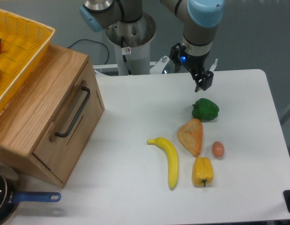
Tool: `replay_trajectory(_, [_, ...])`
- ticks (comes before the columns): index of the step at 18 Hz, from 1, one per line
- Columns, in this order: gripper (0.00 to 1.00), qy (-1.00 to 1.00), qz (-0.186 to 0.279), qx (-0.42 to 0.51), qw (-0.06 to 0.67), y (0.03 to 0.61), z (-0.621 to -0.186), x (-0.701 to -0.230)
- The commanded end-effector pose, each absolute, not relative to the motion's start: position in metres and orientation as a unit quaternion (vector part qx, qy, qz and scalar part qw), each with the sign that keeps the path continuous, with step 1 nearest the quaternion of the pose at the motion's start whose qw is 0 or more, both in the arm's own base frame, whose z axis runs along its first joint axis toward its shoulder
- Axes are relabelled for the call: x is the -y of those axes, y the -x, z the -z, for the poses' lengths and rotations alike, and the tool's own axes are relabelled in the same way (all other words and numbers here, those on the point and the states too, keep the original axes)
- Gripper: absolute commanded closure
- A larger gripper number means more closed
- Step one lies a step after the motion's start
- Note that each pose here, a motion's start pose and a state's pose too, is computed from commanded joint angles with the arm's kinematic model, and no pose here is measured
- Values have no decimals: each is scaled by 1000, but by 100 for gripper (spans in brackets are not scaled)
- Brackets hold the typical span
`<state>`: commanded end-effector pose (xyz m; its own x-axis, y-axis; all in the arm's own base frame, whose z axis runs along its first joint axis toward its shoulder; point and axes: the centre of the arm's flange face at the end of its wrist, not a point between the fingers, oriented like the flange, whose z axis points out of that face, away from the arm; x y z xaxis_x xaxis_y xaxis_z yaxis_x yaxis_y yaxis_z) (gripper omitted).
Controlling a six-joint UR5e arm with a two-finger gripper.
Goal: Slide the top drawer open
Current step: 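Move the gripper toward the black handle of the wooden drawer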
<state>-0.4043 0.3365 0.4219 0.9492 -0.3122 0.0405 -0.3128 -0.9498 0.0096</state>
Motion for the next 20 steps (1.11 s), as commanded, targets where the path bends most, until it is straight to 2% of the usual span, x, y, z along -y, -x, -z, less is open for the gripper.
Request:
replay_trajectory(7, [0, -995, -22, 102, 10, 395, -419, -353])
replay_trajectory(9, [0, -998, -19, 54, 10, 392, -419, -356])
replay_trajectory(13, [0, -1000, -1, -13, -23, 388, -420, -383])
replay_trajectory(20, [0, -994, -13, -102, -35, 369, -420, -426])
